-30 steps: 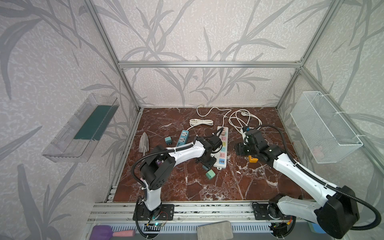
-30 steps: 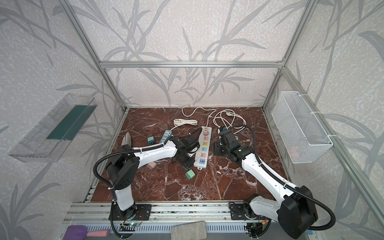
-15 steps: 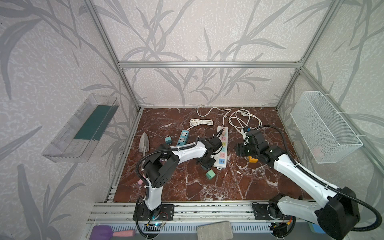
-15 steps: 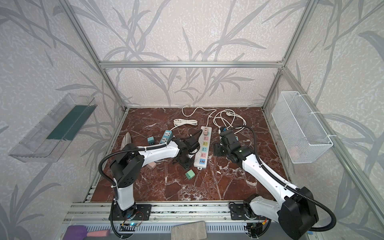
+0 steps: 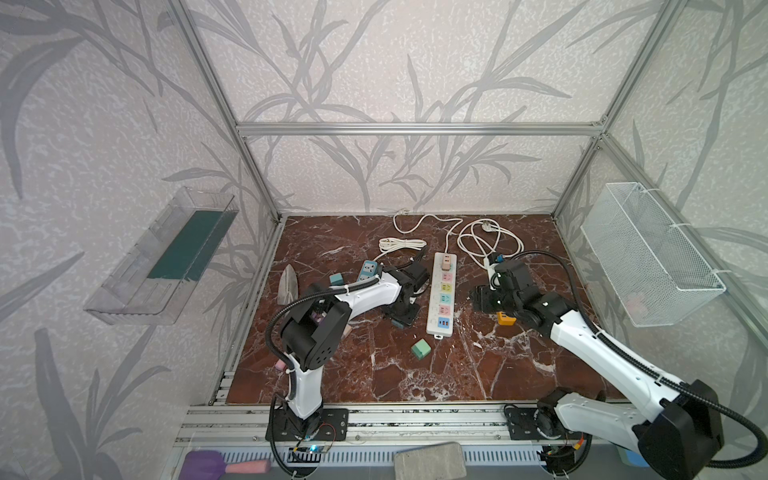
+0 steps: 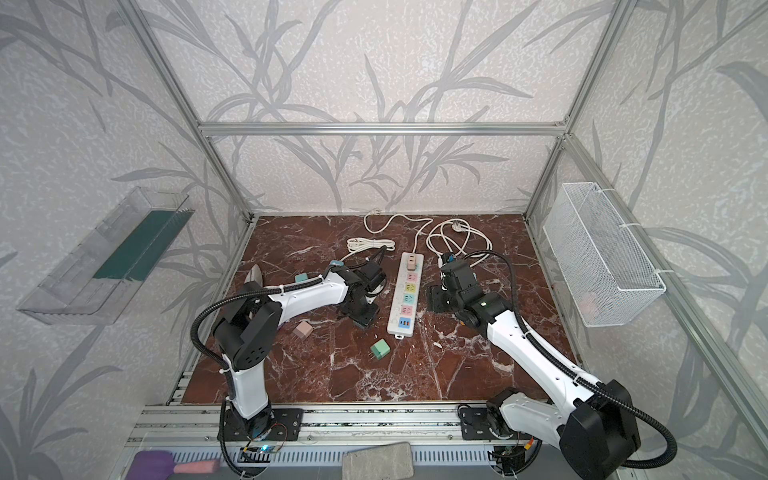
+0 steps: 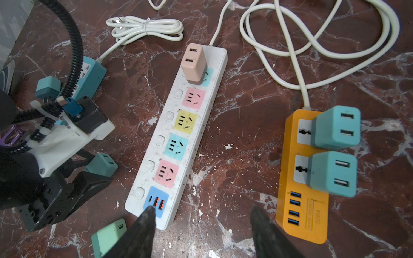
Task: Insert the plug
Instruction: 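Lift the teal adapter with left gripper toward right gripper while right arm reaches in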
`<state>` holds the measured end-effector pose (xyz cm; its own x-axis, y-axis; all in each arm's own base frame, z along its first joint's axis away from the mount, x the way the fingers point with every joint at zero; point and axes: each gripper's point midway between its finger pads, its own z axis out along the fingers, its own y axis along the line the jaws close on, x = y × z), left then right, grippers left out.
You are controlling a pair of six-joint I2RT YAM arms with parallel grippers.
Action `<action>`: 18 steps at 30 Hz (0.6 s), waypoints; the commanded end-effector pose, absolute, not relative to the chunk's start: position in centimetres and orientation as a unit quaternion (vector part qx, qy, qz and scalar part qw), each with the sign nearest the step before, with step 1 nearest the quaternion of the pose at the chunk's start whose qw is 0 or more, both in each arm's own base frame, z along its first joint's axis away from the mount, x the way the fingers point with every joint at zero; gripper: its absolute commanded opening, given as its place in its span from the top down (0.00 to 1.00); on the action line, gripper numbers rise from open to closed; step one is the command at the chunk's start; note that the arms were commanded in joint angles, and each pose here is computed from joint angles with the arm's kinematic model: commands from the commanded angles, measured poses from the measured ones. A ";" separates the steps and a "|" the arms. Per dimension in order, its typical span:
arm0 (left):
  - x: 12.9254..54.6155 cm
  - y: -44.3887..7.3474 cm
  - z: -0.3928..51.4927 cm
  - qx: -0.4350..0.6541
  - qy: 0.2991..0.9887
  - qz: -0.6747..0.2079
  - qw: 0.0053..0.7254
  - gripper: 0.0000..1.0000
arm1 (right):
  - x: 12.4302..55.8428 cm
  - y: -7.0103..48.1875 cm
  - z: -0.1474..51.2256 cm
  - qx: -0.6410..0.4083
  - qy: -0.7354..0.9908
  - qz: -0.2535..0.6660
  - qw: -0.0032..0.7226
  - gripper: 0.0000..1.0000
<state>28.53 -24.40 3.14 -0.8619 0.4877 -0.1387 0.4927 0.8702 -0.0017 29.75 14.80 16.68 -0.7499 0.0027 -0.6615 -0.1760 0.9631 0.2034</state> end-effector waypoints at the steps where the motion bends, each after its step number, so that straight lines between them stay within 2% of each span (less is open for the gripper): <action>1: 27.7 -24.2 4.7 0.251 0.965 -0.025 0.067 0.38 | 29.4 14.2 17.2 -0.048 0.926 0.119 0.356 0.32; 11: 27.4 -23.1 3.5 0.263 0.964 0.005 0.048 0.43 | 29.2 14.2 17.5 -0.042 0.923 0.129 0.360 0.32; 14: 27.5 -23.2 3.1 0.267 0.963 0.004 0.046 0.49 | 29.0 14.1 17.5 -0.041 0.923 0.130 0.361 0.32; 18: 27.5 -23.7 2.5 0.269 0.963 -0.001 0.037 0.51 | 28.9 14.1 17.4 -0.040 0.923 0.131 0.359 0.32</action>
